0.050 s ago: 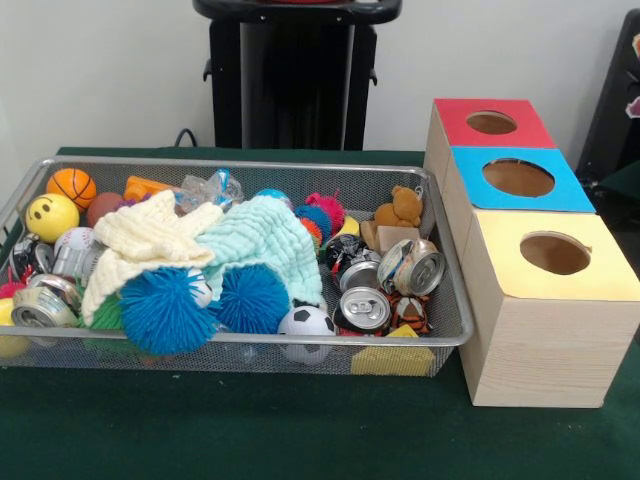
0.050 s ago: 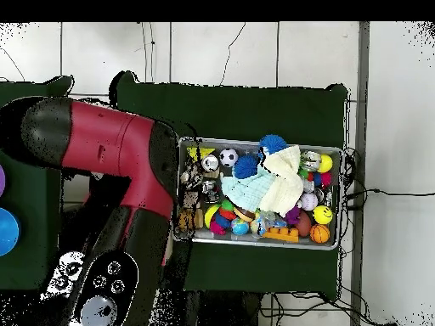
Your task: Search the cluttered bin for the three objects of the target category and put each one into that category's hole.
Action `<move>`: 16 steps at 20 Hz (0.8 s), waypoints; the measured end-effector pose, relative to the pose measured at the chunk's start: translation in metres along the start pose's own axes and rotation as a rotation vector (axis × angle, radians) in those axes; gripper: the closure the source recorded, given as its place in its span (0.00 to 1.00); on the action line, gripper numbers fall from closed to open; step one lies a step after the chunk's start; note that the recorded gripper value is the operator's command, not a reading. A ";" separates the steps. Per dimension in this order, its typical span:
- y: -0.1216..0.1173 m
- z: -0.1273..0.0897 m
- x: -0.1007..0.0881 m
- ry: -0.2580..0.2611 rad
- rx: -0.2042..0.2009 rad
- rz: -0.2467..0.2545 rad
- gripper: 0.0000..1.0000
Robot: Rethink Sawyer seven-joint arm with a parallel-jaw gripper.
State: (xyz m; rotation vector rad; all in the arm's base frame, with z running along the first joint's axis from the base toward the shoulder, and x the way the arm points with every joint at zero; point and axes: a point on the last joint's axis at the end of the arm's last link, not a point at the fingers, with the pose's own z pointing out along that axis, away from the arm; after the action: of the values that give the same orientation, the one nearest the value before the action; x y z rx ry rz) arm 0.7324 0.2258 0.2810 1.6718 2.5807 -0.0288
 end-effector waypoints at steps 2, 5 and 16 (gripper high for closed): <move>-0.003 0.001 -0.001 0.003 0.005 0.005 1.00; -0.009 0.007 -0.003 0.006 0.017 0.015 1.00; -0.031 0.034 -0.013 0.005 0.051 0.054 1.00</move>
State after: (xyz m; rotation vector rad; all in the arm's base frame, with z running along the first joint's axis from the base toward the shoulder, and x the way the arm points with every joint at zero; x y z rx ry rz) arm 0.7113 0.1996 0.2476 1.7605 2.5576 -0.0888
